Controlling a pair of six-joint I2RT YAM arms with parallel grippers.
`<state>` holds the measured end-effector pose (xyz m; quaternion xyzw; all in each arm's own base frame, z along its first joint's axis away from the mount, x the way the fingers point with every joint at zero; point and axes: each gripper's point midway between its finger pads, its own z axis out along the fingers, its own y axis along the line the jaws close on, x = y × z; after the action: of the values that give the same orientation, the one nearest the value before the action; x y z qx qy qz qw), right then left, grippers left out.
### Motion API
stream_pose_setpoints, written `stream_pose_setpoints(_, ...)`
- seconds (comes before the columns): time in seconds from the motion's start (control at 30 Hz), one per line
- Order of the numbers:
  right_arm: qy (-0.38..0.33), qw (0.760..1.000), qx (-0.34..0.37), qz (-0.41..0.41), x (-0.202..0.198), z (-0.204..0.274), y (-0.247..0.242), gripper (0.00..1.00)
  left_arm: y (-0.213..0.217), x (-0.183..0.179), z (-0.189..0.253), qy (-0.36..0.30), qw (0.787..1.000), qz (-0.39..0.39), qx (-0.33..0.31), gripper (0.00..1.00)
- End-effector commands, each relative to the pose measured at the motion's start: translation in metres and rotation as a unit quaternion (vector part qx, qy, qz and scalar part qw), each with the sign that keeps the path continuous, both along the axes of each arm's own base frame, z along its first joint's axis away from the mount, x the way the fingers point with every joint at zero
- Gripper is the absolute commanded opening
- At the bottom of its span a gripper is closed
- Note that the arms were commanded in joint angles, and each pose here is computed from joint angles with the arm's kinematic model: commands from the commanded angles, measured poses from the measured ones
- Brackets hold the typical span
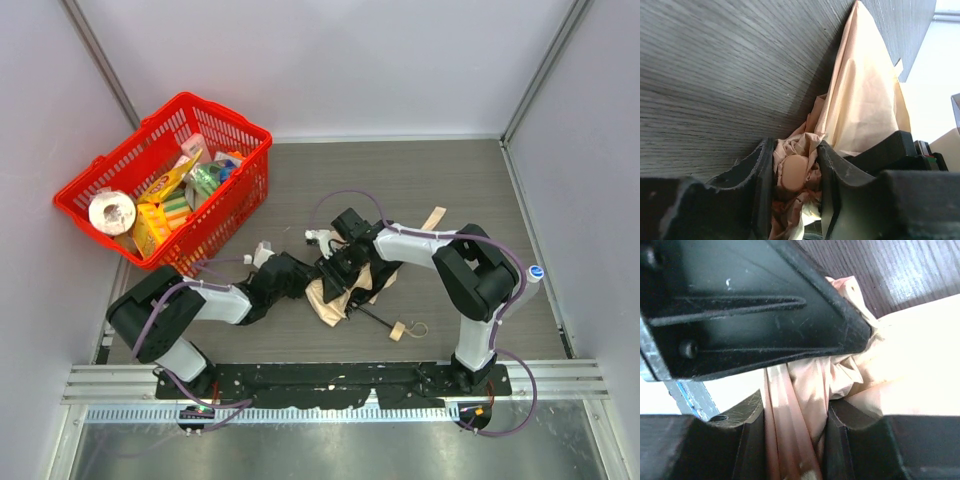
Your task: Put away the umbrella
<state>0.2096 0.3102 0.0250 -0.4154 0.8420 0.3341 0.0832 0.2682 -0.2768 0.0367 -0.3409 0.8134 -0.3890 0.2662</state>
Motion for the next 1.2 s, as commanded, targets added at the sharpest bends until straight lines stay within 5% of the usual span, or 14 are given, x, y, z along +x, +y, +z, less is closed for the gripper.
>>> stream_pose_setpoints(0.0, -0.003, 1.000, -0.008, 0.021, -0.012, -0.014, 0.002, 0.01, 0.000, -0.018, -0.023, 0.024, 1.000, -0.007, 0.015, 0.24)
stream_pose_setpoints(0.1, -0.029, 0.999, -0.021, -0.011, 0.000, -0.012, 0.002, 0.01, 0.003, -0.023, -0.028, 0.038, 0.999, -0.014, 0.029, 0.10)
stream_pose_setpoints(0.23, -0.098, 0.990, -0.062, -0.081, 0.022, -0.002, -0.002, 0.27, 0.006, -0.029, -0.032, 0.055, 0.997, -0.021, 0.047, 0.00)
stream_pose_setpoints(0.37, -0.165, 0.973, -0.091, -0.136, 0.028, 0.019, -0.014, 0.65, 0.011, -0.036, -0.035, 0.076, 0.996, -0.016, 0.051, 0.00)
stream_pose_setpoints(0.47, -0.194, 0.964, -0.065, -0.170, 0.023, 0.057, -0.023, 0.76, 0.013, -0.041, -0.035, 0.093, 0.994, -0.019, 0.057, 0.00)
stream_pose_setpoints(0.77, -0.290, 0.942, -0.006, -0.170, -0.009, 0.129, -0.025, 0.78, 0.014, -0.047, -0.032, 0.114, 0.991, -0.025, 0.065, 0.00)
stream_pose_setpoints(1.17, -0.404, 0.902, -0.088, -0.128, -0.022, 0.084, 0.004, 0.77, 0.025, -0.055, -0.035, 0.178, 0.978, -0.015, 0.107, 0.00)
